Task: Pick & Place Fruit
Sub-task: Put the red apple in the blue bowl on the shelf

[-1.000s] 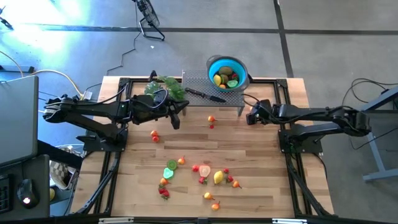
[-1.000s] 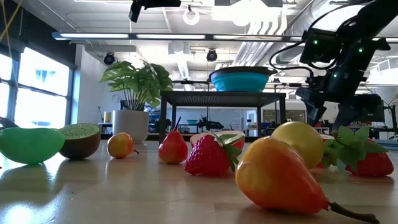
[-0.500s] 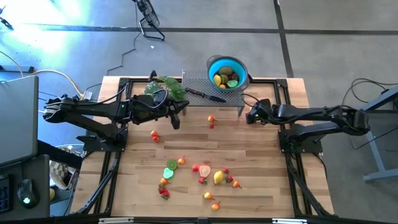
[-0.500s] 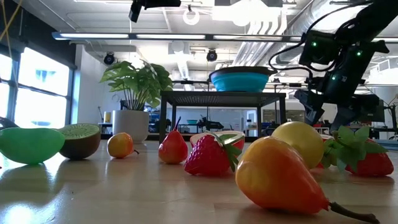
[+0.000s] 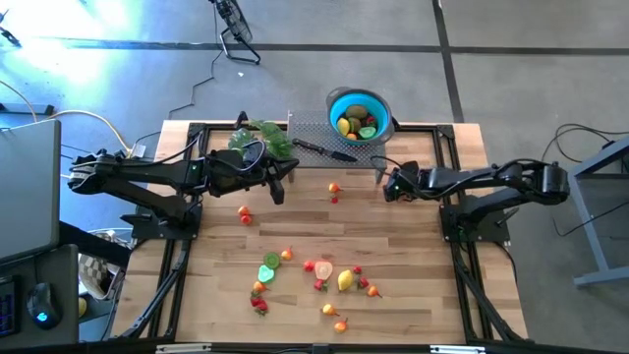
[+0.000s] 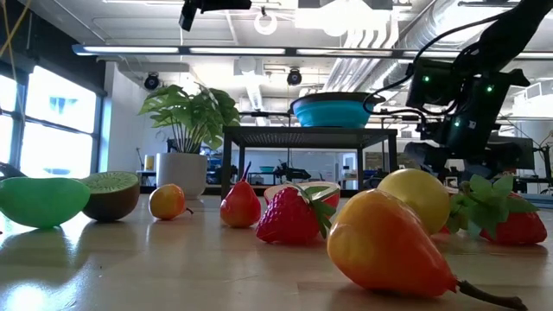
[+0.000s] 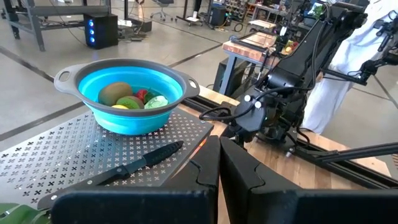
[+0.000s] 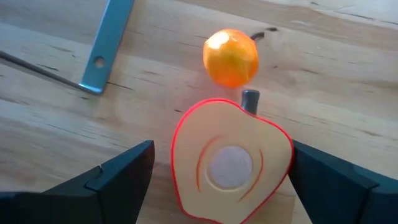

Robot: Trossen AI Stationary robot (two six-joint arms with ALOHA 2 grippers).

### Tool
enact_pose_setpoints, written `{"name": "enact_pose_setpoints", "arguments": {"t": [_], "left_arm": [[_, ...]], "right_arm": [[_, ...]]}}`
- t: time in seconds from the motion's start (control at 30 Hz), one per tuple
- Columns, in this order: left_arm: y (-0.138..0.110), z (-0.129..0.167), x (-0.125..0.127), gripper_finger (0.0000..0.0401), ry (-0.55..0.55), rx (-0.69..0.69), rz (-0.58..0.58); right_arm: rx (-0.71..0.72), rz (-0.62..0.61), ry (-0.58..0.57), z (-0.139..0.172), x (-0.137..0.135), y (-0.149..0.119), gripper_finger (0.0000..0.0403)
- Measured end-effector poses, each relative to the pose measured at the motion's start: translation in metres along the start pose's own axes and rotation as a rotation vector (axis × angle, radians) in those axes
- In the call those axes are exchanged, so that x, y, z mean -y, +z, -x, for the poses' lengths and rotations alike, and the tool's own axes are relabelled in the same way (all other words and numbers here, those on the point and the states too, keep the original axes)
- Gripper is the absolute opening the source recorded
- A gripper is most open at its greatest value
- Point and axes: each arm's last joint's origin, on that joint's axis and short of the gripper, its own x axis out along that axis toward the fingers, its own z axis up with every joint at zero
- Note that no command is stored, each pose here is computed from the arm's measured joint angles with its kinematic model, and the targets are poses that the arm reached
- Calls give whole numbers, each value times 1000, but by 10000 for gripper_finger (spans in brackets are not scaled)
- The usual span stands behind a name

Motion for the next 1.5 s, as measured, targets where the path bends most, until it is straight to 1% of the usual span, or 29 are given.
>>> {"name": "enact_pose_setpoints", "arguments": {"t": [0.27,0.67,0.77,0.93,1.03,1.17,1.3,1.5], "left_arm": [[0,0,0,5,0,-1,0],[0,0,0,5,0,-1,0],[0,0,0,5,0,-1,0],[0,0,0,5,0,-1,0],[0,0,0,5,0,-1,0],[0,0,0,5,0,-1,0],[0,0,0,5,0,-1,0],[0,0,0,5,0,-1,0]], "right_arm": [[-4,-3,9,0,-1,0,339],[-4,-3,10,0,-1,0,267],[-4,-3,10,0,-1,0,263],[-6,-3,9,0,0,0,270],[-15,-2,14,0,0,0,264],[-47,-7,54,4,0,0,261],[-40,-23,104,12,1,2,267],[-55,-37,208,26,4,4,260]]}}
